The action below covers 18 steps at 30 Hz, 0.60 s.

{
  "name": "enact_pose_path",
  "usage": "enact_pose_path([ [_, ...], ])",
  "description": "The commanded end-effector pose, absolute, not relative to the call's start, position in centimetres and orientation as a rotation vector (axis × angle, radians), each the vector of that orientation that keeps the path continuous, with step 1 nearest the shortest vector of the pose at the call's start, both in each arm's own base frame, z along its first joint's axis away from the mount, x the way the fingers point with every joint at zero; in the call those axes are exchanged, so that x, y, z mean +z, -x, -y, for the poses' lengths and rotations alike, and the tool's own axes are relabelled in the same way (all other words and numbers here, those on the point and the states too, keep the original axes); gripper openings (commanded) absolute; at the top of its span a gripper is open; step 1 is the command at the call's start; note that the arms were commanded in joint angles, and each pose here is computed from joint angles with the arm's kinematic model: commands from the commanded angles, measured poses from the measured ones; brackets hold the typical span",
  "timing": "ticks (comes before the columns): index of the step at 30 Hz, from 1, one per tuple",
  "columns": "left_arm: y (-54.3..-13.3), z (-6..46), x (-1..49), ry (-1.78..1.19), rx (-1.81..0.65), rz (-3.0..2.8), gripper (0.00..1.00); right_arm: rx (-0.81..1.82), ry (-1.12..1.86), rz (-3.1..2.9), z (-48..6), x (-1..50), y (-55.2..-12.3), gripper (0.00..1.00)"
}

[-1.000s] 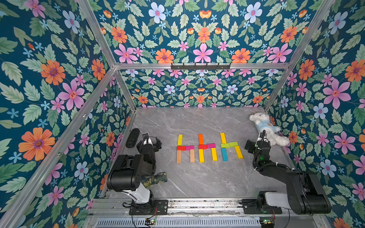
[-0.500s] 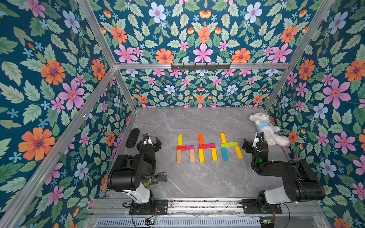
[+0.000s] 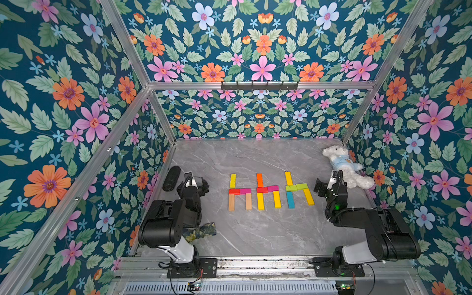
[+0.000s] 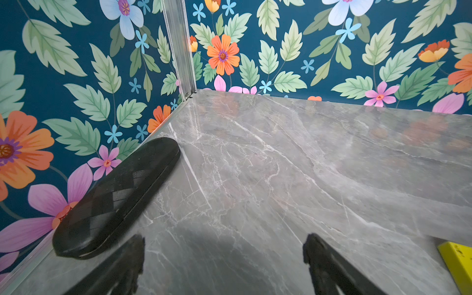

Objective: Assemble the letter h with building blocks
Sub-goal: Reset both arms

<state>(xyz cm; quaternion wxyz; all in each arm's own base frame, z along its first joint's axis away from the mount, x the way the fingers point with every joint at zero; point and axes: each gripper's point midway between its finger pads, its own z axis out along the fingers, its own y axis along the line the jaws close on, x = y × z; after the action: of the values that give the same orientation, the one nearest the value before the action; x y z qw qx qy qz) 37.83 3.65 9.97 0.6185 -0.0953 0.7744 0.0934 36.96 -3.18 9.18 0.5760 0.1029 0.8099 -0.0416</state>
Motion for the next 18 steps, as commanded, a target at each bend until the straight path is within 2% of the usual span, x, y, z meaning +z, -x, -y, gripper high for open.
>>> enact_pose_path([
  [1,-38.14,-3.70,11.30,0.223,0.210,-1.727,1.00,-0.105,-0.249,-1.850,3.39,10.26,-37.28,0.99],
  [18,-38.28,-3.53,11.19,0.214,0.224,-1.735,1.00,-0.104,-0.249,-1.851,3.38,10.21,-37.26,0.99],
])
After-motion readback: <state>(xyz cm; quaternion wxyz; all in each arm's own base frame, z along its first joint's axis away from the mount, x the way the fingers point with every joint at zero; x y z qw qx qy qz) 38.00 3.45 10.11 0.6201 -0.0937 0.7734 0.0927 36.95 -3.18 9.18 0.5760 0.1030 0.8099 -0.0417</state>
